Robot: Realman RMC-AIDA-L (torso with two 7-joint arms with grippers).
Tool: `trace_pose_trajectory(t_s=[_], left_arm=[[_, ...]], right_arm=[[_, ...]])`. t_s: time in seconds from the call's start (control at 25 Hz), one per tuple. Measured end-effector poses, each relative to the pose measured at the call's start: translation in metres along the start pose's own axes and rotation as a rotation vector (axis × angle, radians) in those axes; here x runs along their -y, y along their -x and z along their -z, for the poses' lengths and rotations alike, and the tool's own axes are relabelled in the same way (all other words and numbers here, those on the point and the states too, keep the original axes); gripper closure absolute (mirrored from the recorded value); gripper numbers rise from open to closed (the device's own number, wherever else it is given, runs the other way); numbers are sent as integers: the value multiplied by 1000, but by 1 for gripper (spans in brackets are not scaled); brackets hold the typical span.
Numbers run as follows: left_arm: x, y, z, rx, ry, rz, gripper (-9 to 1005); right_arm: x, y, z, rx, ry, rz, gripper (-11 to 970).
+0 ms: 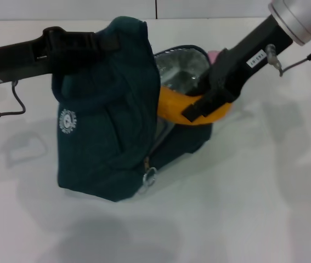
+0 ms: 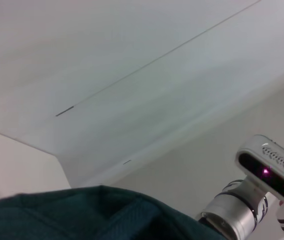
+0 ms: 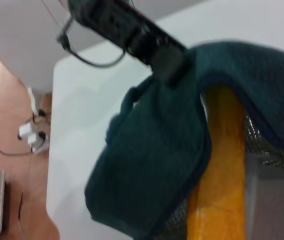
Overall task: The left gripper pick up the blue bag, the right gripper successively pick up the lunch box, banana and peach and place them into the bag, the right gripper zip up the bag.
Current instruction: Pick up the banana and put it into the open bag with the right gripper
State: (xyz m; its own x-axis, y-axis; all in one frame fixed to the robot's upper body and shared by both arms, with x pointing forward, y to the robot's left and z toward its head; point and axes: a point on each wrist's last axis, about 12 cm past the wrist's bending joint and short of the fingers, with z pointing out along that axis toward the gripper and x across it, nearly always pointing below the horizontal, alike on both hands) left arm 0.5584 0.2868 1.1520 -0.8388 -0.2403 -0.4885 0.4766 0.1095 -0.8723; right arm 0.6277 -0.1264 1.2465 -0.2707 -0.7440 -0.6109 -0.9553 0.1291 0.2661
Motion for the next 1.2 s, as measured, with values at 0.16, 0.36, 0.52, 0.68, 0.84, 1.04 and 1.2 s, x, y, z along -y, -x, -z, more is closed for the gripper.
trace_pose_trajectory(t_s=[0.16,0.36,0.52,0.68,0.84,1.04,1.2], left_arm=[[0,-2,-2,0,-7,5,950],[-2,-6,-7,1,-22,26,950],[-4,-8,-10,-4,-30,39,950],[-4,-9,-12,-6,-36,41,950],[-5,-9,-12,-7,-36,42,950],[-5,-10,-11,-3,-34,44,950],[-5,-11,-11,-1,-33,45,950]], right_arm=[[-2,-2,0,-33,5,-7,369],[-2,-5,-1,-37,14,-14,364],[-2,-6,-1,-34,14,-16,360],[-2,-5,-3,-23,15,-14,356],[-4,-2,-4,-22,27,-8,352],[-5,1,-3,-13,32,-5,348],[-5,2,2,36,35,-8,344]])
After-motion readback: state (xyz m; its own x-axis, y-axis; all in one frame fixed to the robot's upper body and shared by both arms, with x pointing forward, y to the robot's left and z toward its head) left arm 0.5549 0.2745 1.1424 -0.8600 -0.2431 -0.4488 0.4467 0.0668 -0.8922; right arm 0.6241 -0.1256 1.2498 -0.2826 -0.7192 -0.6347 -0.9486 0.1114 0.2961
